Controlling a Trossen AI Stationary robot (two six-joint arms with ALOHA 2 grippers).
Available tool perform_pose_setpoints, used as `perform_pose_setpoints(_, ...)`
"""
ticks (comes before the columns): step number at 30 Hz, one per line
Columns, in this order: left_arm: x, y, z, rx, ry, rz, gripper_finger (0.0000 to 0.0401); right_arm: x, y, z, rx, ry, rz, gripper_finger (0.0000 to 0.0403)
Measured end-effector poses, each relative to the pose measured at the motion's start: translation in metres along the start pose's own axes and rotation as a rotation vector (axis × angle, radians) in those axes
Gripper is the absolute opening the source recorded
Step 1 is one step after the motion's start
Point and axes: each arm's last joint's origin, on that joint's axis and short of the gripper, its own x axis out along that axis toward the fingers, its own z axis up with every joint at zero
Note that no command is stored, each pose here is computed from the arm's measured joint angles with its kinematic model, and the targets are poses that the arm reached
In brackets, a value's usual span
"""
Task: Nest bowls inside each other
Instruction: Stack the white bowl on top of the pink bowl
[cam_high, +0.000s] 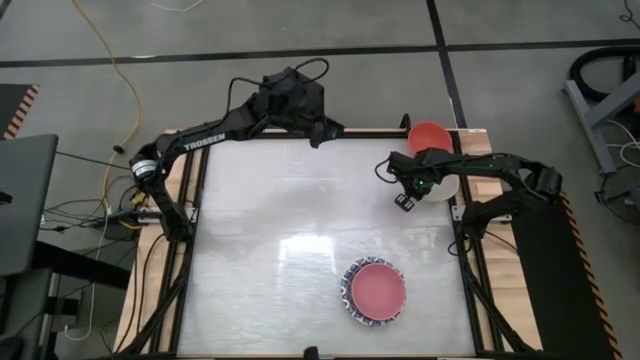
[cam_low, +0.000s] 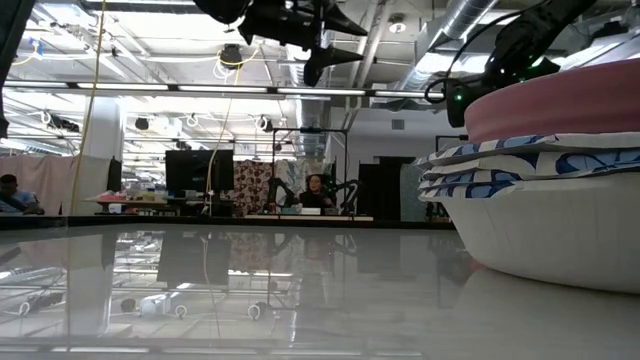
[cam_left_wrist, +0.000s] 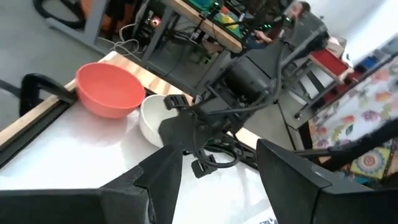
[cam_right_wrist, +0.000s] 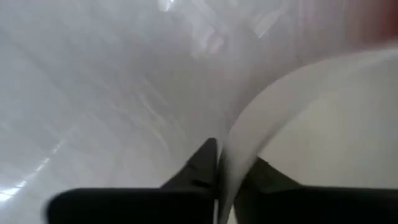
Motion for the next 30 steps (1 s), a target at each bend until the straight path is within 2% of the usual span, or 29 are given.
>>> perform_pose_setpoints(3,-0.008,0.006,0.004,-0.020,-0.007,0.028,0.0191,0.000,0.000,0.000,-0.003,-0.002,-0.002,0.0014)
perform_pose_setpoints(8,-0.028,0.012,0.011,-0.030,0.011,0.101,0.0155,0.000,0.000,0.000,0.011,0.001,-0.001,0.0019)
perform_pose_setpoints(15,-0.054,0.021,0.014,0.002,0.062,0.228,0.0070,0.000,0.000,-0.001,0.049,0.013,0.017,0.0007)
perform_pose_setpoints(21,-0.065,0.025,0.013,0.038,0.086,0.320,0.0008,-0.001,0.002,-0.003,0.096,0.032,0.049,0.0007)
perform_pose_setpoints(27,-0.073,0.034,0.011,0.075,0.131,0.366,0.0005,-0.003,0.009,-0.004,0.120,0.033,0.069,0.0006)
perform_pose_setpoints(30,-0.078,0.040,0.010,0.047,0.158,0.393,0.0001,-0.004,0.012,-0.006,0.149,0.034,0.093,0.0006)
